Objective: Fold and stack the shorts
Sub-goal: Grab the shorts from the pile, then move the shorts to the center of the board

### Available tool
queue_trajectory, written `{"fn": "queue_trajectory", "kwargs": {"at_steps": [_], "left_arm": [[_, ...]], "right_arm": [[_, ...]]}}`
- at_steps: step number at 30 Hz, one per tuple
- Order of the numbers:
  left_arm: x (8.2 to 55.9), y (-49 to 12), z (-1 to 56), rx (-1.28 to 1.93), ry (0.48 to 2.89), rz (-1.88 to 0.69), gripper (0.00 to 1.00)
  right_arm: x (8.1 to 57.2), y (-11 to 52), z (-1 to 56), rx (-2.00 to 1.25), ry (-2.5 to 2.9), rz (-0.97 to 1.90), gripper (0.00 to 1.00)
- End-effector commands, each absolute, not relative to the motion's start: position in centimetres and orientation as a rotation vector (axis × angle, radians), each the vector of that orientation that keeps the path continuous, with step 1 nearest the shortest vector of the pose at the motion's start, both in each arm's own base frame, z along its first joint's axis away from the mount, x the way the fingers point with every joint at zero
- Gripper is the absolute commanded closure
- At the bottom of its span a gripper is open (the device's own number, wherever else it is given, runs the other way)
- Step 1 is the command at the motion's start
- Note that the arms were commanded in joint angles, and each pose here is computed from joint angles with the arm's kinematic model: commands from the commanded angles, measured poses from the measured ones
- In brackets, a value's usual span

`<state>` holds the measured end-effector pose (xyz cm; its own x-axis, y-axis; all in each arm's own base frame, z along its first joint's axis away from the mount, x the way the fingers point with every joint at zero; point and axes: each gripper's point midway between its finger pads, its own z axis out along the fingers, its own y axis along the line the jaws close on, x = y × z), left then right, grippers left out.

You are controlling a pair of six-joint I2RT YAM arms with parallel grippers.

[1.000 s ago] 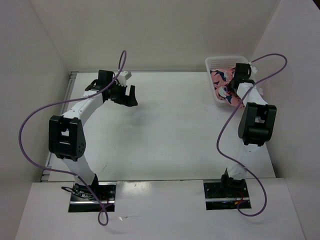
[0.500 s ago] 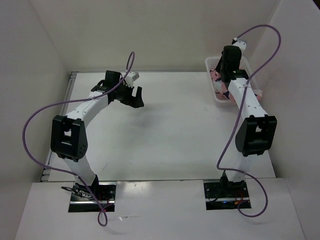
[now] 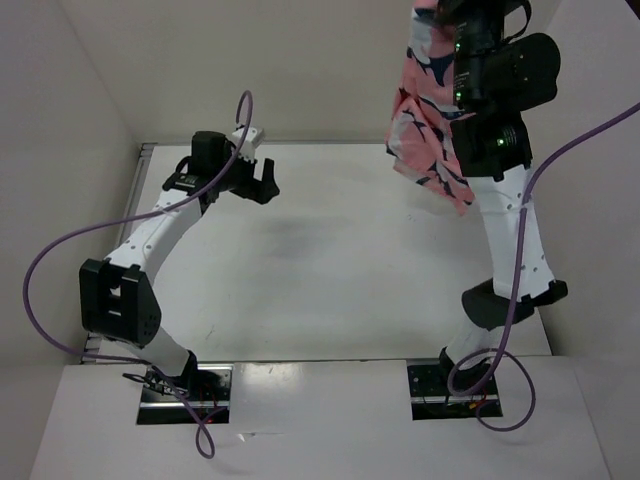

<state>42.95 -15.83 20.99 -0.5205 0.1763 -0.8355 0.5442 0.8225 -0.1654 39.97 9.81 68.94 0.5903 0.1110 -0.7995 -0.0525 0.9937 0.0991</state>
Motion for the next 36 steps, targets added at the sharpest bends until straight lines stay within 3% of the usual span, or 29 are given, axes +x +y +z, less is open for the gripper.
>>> {"fn": "queue_trajectory", "kwargs": {"at_steps": [1, 2, 3, 7, 12, 14, 16, 19, 25, 28, 36], "left_arm": [[44.2, -13.7, 25.9, 0.452, 1.970, -0.357, 0.01], [44.8, -12.5, 26.9, 0.414, 1.940, -0.309, 0.01], [45.1, -11.0, 27.5, 0.364, 1.936, -0.242, 0.01], [44.9, -5.3, 30.6, 0.227, 1.875, -0.116, 0.01], [43.2, -2.1, 32.5, 0.162, 1.842, -0.070, 0.01], [41.9, -3.7, 32.1, 0.223, 1.869, -0.158, 0.01], [39.8, -7.2, 30.9, 0.335, 1.922, -0.311, 0.01], [37.1, -11.0, 28.0, 0.446, 2.017, -0.463, 0.01], [30.0, -17.4, 17.1, 0.674, 2.273, -0.583, 0.01], [27.9, -19.0, 12.5, 0.776, 2.317, -0.488, 0.01], [31.4, -19.8, 8.7, 0.750, 2.246, -0.288, 0.01]], "right_arm": [[38.0, 13.2, 73.1, 0.070, 0.840, 0.255, 1.00], [41.3, 15.8, 70.8, 0.065, 0.905, 0.298, 1.00], [40.1, 16.0, 71.6, 0.083, 0.903, 0.356, 1.00], [45.0, 20.7, 66.0, 0.232, 1.062, 0.626, 1.00], [49.9, 25.5, 56.6, 0.302, 1.324, 0.630, 1.00], [51.9, 26.7, 50.5, 0.317, 1.492, 0.576, 1.00], [51.6, 26.5, 48.1, 0.304, 1.579, 0.531, 1.00], [51.8, 27.3, 40.0, 0.235, 1.789, 0.438, 1.00], [50.4, 26.6, 35.7, 0.202, 1.891, 0.385, 1.00], [50.1, 25.8, 34.8, 0.205, 1.898, 0.345, 1.00], [48.7, 24.3, 31.9, 0.163, 1.937, 0.268, 1.00]]}}
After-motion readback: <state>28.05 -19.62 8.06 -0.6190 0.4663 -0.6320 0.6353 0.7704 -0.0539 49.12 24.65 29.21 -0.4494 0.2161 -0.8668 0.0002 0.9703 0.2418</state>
